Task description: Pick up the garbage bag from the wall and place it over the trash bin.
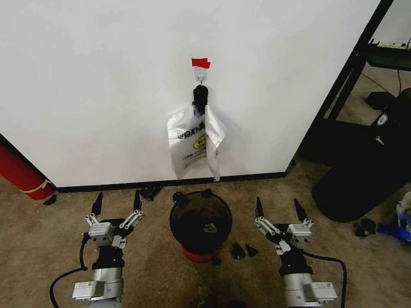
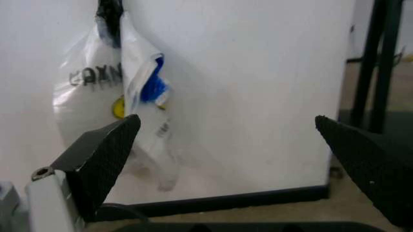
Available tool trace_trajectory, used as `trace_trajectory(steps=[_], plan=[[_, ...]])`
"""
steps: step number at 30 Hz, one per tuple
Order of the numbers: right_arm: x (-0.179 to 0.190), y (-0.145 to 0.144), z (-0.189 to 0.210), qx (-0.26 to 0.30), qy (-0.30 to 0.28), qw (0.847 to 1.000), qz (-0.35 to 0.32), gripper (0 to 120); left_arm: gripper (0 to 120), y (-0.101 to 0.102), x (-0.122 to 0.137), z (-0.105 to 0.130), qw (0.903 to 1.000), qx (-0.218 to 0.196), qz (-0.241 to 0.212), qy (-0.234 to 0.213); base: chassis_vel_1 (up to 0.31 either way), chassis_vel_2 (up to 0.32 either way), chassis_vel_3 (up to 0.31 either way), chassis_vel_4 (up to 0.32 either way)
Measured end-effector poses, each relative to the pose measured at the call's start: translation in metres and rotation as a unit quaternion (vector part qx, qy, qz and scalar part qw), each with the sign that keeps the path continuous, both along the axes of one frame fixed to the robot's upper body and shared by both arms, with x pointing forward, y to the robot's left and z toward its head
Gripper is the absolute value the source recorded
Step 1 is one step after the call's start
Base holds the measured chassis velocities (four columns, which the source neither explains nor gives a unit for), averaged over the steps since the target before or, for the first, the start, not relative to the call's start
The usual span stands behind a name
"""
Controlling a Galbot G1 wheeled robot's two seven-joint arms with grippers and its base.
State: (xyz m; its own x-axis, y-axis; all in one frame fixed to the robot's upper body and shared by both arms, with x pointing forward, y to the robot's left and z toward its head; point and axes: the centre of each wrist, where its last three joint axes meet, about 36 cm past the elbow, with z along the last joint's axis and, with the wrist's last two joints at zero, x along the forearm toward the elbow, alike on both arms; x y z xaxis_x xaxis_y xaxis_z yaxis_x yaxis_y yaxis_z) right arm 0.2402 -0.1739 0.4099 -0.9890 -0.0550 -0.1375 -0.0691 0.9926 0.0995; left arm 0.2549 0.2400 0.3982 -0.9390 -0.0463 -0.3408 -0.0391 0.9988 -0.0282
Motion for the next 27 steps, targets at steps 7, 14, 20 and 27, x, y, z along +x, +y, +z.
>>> trace_trajectory(steps=[7, 14, 20, 27], plan=[[0.050, -0.002, -0.004, 0.086, -0.002, 0.993, 0.079, 100, 100, -0.008, 0.007, -0.001, 0.9997, 0.002, -0.023, 0.002, 0.000, 0.000, 0.000, 0.000], [0.117, 0.023, -0.007, 0.136, -0.004, 0.977, 0.165, 100, 100, -0.010, -0.005, -0.009, 0.9997, 0.003, -0.020, 0.015, 0.000, 0.000, 0.000, 0.000], [0.182, 0.062, 0.006, 0.203, -0.006, 0.957, 0.206, 100, 100, -0.004, -0.003, -0.008, 0.9999, 0.005, -0.006, 0.010, 0.000, 0.000, 0.000, 0.000], [0.234, 0.115, 0.017, 0.273, 0.005, 0.936, 0.220, 100, 100, 0.004, 0.000, -0.007, 0.9999, 0.006, 0.005, 0.009, 0.000, 0.000, 0.000, 0.000]])
